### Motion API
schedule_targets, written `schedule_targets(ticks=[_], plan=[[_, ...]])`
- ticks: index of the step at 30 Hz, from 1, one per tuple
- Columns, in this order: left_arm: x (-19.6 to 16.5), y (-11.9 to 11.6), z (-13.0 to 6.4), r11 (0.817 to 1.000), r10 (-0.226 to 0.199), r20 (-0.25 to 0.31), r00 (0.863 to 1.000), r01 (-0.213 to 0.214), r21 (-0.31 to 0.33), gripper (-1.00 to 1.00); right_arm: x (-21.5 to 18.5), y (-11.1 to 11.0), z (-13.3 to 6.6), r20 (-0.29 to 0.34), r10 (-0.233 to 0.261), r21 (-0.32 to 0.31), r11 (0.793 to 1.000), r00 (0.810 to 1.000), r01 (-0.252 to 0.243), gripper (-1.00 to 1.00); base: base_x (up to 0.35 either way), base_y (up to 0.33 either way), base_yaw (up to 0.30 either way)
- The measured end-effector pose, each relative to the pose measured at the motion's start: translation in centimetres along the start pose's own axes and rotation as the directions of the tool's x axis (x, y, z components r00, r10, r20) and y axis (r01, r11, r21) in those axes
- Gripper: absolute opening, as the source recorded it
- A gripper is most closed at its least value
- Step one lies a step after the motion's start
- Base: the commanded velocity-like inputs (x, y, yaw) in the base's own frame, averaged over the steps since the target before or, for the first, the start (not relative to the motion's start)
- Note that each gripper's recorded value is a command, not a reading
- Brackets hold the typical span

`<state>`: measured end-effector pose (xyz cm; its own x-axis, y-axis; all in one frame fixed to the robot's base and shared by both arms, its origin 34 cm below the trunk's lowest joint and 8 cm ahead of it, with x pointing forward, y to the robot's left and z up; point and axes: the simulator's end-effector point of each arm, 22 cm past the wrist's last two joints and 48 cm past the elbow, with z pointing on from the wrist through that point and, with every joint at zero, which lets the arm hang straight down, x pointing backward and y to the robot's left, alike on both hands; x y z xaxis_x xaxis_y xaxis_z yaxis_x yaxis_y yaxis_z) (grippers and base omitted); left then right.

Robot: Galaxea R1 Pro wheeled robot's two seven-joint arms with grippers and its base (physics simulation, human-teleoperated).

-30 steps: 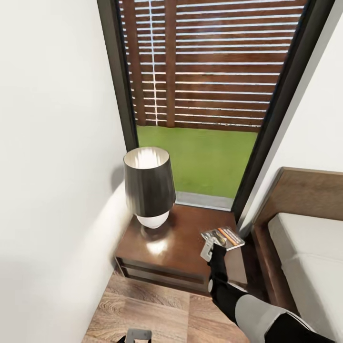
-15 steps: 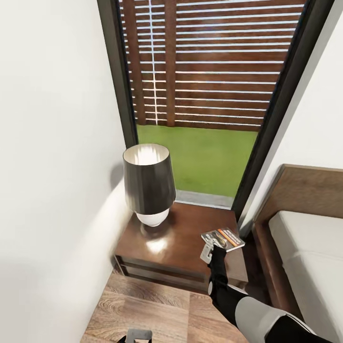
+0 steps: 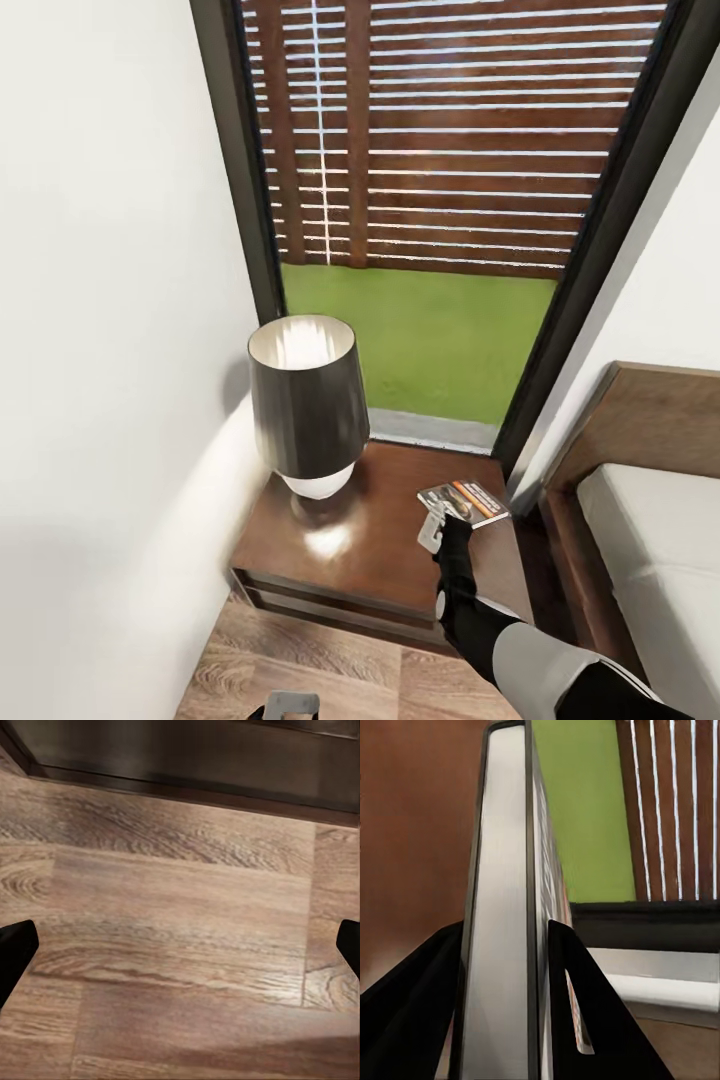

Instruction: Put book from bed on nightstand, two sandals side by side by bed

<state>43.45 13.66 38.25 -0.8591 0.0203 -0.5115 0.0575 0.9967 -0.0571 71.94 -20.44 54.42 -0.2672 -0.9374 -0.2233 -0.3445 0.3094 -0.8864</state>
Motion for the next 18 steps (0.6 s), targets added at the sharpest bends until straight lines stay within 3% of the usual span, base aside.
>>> schedule_targets(ticks=[8,18], plan=[[0.2,0.0,0.2,1.0,-0.001,0.0,1.0,0.001,0.0,1.0,-0.4,1.3,0.0,0.019,0.017,-0.049,0.999,1.0,-0.016,-1.0,0.02,0.0,0.0],[1.4,0.1,1.7,1.0,0.0,-0.001,1.0,0.0,0.0,1.0,-0.2,3.2,0.6,0.031,0.027,-0.055,0.998,0.999,-0.025,-1.0,0.001,0.0,0.0]])
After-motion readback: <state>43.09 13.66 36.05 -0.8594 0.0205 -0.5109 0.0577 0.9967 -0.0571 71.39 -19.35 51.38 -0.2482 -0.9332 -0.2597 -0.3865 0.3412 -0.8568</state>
